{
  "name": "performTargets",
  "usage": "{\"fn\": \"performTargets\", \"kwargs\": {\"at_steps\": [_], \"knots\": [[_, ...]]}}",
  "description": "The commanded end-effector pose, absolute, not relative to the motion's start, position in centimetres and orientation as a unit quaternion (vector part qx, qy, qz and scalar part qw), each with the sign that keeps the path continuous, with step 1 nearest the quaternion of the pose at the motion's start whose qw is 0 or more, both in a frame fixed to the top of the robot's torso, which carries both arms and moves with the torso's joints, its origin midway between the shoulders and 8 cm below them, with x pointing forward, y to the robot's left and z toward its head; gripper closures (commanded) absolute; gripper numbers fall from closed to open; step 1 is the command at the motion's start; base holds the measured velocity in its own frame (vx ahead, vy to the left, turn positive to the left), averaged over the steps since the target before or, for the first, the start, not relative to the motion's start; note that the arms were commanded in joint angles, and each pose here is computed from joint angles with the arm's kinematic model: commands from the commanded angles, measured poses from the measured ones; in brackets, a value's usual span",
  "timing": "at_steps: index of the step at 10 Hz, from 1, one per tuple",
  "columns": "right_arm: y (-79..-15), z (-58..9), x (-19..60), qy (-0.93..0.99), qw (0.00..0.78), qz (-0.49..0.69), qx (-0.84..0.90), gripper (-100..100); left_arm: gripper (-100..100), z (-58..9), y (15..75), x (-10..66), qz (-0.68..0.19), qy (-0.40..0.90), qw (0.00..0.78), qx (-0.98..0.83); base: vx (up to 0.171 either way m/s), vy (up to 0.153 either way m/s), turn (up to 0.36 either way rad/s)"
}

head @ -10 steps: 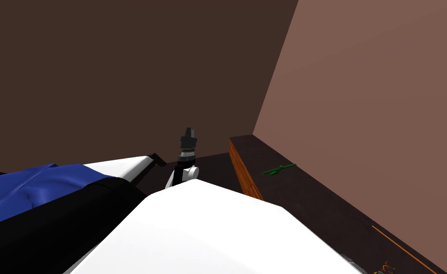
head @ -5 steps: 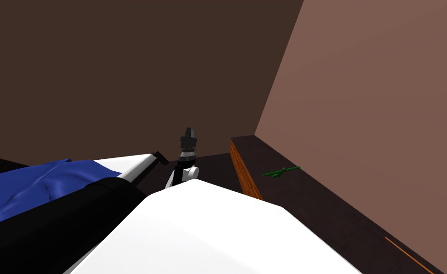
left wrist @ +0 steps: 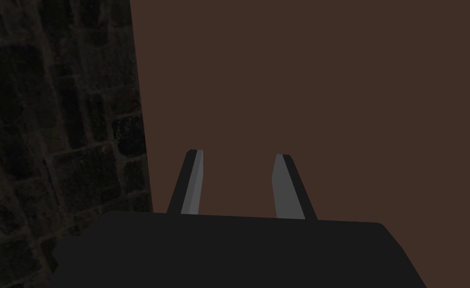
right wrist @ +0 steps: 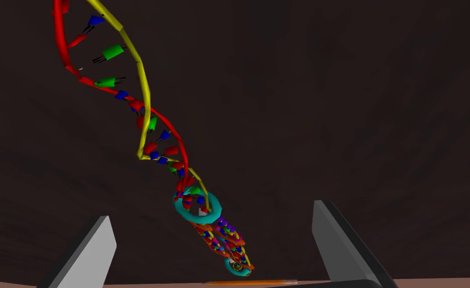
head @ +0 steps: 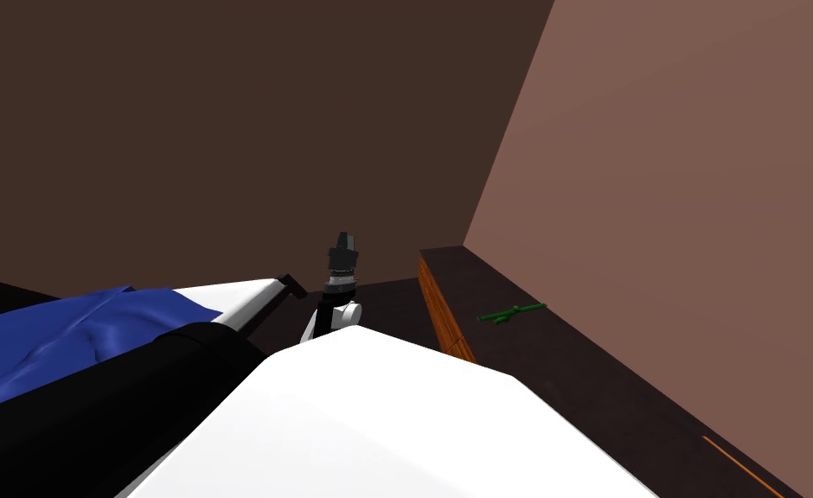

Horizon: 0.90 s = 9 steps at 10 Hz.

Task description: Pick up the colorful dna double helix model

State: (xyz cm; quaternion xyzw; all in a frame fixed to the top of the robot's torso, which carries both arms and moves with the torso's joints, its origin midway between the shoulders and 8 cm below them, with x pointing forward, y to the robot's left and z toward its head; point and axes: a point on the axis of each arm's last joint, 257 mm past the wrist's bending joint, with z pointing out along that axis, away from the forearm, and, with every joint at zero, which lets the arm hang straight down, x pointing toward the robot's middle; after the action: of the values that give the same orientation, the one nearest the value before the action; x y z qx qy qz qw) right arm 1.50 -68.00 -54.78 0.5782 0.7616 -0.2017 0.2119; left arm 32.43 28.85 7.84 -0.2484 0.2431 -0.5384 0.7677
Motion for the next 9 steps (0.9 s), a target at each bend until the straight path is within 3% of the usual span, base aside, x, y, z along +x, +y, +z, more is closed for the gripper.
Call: {"fn": "performTargets", "kwargs": {"at_steps": [1,6,7,9], "knots": [[-67.63,-55.34,1.42,0.761,0.211,-0.203,0.579,-100,0,7.84,28.85,32.43,-0.538,0.243,0.768,-0.248,0.006,-0.047,0.015],[-67.12,-56.07,1.29,0.761,0.208,-0.204,0.58,-100,0,7.84,28.85,32.43,-0.538,0.243,0.768,-0.248,0.002,-0.029,0.012],[-67.11,-56.09,1.31,0.761,0.209,-0.203,0.58,100,0,7.84,28.85,32.43,-0.538,0.243,0.768,-0.248,0.0,0.0,0.0],[-67.15,-56.07,1.1,0.761,0.207,-0.205,0.579,100,0,7.84,28.85,32.43,-0.538,0.243,0.768,-0.248,-0.002,-0.001,-0.006]]}}
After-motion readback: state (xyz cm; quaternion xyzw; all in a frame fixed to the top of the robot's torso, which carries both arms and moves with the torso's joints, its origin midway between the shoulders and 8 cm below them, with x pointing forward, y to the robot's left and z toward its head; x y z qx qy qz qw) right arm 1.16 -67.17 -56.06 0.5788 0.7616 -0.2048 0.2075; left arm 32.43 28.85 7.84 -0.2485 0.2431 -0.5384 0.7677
